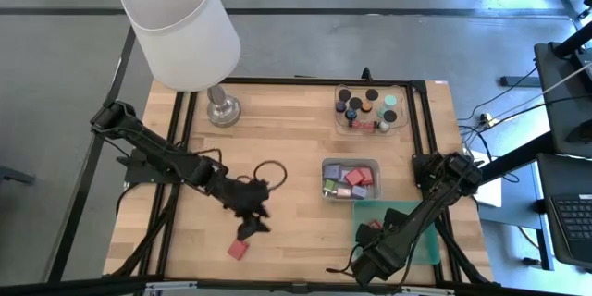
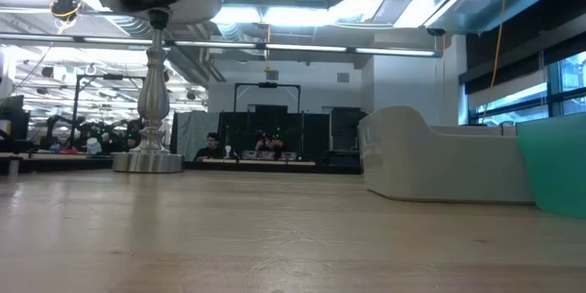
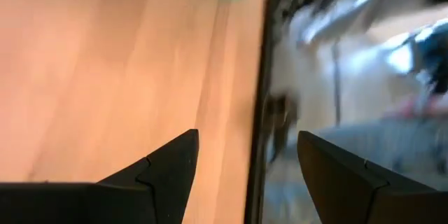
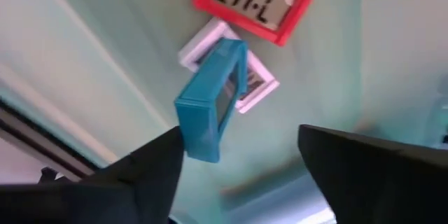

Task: Pick & Place Office items
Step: Put the blue timer into the green bin, then put the red charger adapter into the white bin

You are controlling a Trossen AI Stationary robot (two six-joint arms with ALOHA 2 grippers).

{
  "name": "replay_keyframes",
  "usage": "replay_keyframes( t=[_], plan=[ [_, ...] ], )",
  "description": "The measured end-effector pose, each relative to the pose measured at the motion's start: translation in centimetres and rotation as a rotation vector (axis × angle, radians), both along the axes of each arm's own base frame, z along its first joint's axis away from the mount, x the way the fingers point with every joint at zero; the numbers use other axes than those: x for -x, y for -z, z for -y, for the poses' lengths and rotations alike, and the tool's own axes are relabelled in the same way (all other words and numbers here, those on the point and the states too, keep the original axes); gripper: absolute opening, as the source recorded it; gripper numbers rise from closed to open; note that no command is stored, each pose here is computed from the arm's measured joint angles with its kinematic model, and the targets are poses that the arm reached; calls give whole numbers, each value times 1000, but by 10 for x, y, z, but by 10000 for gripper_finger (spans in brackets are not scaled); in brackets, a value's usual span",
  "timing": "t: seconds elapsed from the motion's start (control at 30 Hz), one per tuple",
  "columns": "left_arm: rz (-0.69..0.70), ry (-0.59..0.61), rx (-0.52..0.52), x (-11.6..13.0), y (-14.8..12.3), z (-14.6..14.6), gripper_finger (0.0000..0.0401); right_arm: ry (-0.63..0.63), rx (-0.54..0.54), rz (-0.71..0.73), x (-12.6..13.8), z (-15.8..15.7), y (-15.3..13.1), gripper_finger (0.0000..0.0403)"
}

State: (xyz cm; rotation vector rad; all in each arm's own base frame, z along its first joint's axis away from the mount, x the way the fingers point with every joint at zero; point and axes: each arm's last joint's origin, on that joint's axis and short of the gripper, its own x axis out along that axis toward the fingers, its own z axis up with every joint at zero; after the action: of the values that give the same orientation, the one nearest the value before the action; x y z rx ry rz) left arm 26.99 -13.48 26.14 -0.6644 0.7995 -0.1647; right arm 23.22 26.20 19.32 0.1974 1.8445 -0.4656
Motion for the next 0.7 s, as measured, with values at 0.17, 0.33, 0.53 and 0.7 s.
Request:
replay_keyframes(
  t=[0.17, 0.33, 0.53, 0.7],
  plan=[
    [-313, -58, 9, 27, 18, 12, 239, 17, 31, -30, -1, 9, -6, 325],
    [-542, -220, 66, 53, 26, 27, 239, -22, 41, 25, 3, 23, -30, 344],
    [-585, -447, 183, 72, 26, 50, 239, -104, 98, 148, 5, 55, -68, 345],
    [-586, -537, 229, 85, 29, 64, 239, -164, 161, 287, -3, 83, -90, 345]
  ],
)
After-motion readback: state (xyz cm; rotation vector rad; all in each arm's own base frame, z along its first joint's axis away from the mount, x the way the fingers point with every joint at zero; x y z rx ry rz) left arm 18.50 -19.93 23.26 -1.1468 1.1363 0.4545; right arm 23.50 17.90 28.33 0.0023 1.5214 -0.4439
